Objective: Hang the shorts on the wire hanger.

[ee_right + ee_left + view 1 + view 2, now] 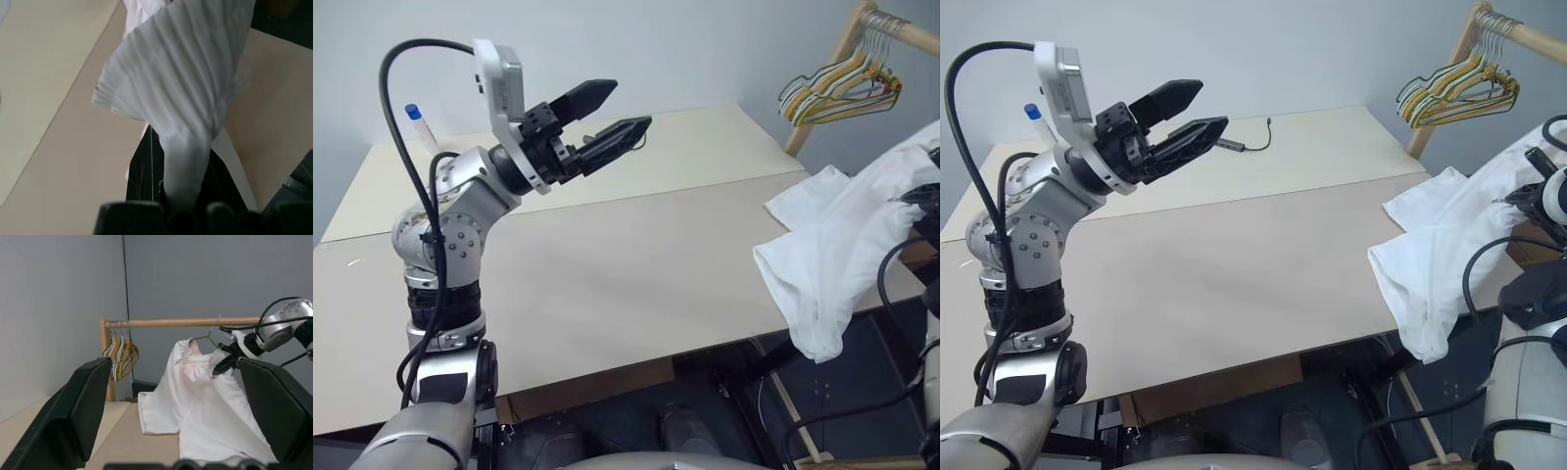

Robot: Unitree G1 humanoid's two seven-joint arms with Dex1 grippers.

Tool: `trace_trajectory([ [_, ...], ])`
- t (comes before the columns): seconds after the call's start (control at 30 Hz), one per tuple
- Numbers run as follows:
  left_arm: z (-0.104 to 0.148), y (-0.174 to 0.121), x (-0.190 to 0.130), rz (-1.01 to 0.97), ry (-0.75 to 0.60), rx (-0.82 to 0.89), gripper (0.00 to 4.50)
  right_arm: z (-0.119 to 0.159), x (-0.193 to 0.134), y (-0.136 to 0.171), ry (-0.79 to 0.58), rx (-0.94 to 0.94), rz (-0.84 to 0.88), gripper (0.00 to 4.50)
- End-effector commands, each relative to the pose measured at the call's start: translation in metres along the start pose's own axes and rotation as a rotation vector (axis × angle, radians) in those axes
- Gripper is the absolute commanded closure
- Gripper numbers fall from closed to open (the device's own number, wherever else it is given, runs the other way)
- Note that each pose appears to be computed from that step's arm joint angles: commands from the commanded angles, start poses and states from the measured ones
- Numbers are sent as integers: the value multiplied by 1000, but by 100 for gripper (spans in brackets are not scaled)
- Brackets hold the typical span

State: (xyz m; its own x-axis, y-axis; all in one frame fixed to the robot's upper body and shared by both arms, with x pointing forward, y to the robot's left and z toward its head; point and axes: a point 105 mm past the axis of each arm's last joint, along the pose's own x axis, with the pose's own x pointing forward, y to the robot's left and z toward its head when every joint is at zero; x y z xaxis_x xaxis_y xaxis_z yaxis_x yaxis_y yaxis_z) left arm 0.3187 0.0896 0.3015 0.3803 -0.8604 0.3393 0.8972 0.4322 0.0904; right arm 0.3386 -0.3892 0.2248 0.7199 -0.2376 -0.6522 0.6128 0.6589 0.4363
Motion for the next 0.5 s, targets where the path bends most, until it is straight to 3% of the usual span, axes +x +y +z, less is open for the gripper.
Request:
trace_trajectory([
  [0.03,13,-4,2,-21,-25,51,2,30,-7,-5,-133,116,-30,450],
  [0.3,11,-8,5,-37,-20,49,2,45,0,-12,-207,261,-59,450],
  [0.5,9,-12,5,-55,-14,50,2,39,10,-29,-202,297,-151,450],
])
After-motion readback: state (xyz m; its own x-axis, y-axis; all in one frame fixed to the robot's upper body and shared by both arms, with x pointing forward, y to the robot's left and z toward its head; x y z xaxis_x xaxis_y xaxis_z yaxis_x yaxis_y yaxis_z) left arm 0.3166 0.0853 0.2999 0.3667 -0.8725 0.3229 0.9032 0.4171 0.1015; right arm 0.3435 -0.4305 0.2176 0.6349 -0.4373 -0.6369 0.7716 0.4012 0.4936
